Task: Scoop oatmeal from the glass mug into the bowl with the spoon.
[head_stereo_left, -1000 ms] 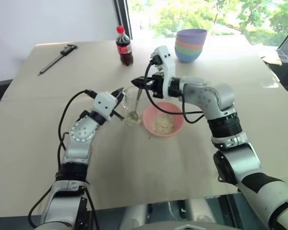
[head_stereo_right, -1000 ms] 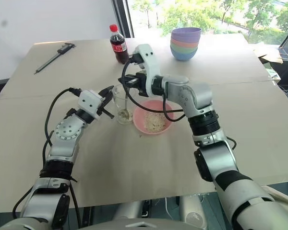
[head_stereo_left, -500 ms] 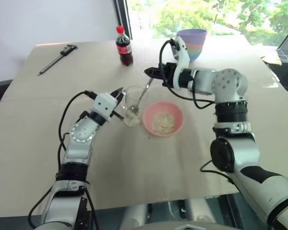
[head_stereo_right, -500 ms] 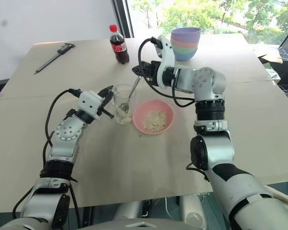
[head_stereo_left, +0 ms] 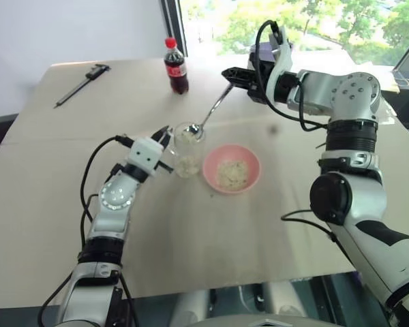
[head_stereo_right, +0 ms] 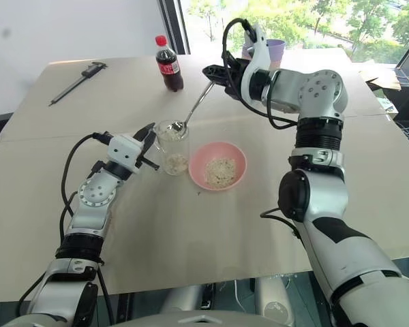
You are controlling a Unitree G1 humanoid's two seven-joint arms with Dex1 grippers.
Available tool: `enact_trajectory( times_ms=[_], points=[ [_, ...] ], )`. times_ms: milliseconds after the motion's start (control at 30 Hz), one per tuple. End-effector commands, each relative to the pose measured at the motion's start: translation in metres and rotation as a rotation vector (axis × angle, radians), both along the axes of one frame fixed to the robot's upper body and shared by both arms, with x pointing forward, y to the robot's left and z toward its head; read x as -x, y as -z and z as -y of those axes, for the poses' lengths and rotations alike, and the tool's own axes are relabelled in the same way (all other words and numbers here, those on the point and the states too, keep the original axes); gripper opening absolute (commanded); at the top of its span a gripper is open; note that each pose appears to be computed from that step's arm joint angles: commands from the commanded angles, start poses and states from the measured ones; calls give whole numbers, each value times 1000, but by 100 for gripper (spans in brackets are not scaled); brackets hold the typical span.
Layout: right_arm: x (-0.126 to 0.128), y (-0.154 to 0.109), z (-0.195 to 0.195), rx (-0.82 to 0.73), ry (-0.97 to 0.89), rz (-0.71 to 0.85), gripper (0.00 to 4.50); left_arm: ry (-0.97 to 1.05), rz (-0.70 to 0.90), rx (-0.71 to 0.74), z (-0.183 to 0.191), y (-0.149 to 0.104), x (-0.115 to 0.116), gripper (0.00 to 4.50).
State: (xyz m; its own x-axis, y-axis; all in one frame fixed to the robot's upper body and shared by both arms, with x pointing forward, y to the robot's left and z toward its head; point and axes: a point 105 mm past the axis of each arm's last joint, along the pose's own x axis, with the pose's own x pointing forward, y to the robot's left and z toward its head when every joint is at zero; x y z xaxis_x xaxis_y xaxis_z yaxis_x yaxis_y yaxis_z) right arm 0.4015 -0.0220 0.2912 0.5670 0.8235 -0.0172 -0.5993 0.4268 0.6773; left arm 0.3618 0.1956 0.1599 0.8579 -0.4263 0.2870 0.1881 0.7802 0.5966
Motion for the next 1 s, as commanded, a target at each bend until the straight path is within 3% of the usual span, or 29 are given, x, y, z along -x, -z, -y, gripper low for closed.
enact_trajectory(
  times_ms=[33,367,700,1000],
  points=[
    [0,-20,9,-57,23,13,0,-25,42,-33,-5,-3,5,6],
    [-1,-14,18,-104,44,-64,0,-37,48,-39,-5,-1,4,6],
    [15,-28,28,-163,-3,-61,0,-48,39,-36,-10,2,2,6],
    [20,-17,54,-170,54,-86,0,-127,27,-31,-40,1,4,6]
  ],
)
